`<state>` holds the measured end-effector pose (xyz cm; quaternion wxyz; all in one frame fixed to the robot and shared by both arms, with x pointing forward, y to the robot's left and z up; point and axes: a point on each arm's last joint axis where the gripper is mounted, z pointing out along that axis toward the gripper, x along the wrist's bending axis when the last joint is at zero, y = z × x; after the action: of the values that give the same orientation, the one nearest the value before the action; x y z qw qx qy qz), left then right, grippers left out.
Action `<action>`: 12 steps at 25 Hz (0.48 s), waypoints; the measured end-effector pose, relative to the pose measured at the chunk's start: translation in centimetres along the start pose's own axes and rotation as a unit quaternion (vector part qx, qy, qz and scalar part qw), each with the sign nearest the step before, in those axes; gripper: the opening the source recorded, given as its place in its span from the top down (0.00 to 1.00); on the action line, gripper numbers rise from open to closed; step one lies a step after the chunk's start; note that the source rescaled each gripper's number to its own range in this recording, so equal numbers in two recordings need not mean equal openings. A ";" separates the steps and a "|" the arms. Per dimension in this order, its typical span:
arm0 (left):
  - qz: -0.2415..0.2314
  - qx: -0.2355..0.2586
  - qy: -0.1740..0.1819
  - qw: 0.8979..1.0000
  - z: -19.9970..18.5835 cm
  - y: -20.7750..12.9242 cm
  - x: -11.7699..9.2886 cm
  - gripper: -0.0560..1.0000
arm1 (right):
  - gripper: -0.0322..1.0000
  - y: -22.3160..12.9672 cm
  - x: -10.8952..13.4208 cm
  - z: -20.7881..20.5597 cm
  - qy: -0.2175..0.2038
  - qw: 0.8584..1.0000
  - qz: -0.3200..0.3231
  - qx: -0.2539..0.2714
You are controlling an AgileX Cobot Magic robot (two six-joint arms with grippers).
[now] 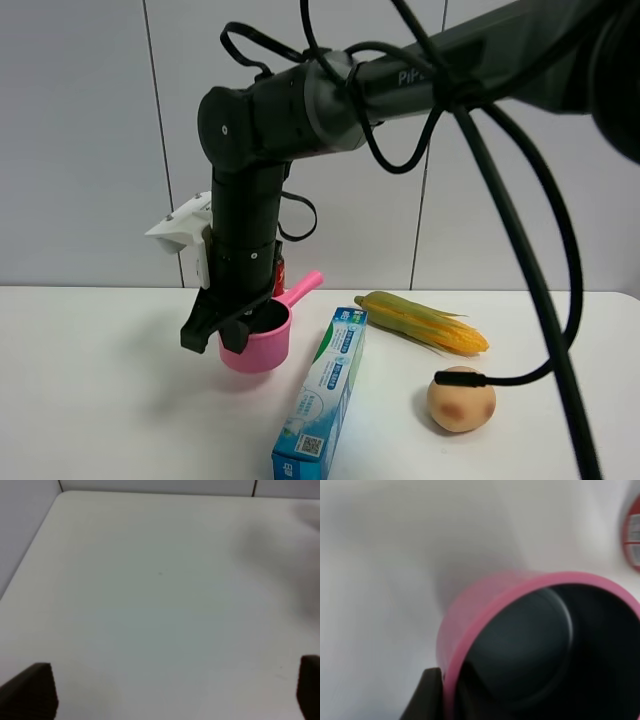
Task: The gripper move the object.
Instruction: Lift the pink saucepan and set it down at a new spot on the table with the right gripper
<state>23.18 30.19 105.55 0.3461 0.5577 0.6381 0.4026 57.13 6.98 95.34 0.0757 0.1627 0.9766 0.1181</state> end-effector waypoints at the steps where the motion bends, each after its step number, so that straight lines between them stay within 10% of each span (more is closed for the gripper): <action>1: 0.000 0.000 0.000 1.000 0.0 0.0 0.0 0.00 | 0.97 0.1 0.0 -0.7 -0.002 1.000 0.000 -0.004; 12: 0.000 0.000 0.000 1.000 0.0 0.0 0.0 0.00 | 0.97 -0.7 -0.7 -11.1 -0.070 0.997 -0.016 -0.028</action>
<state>23.18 30.19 105.55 0.3461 0.5577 0.6381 0.4026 55.52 3.78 105.86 0.1501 0.1525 0.9678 0.1326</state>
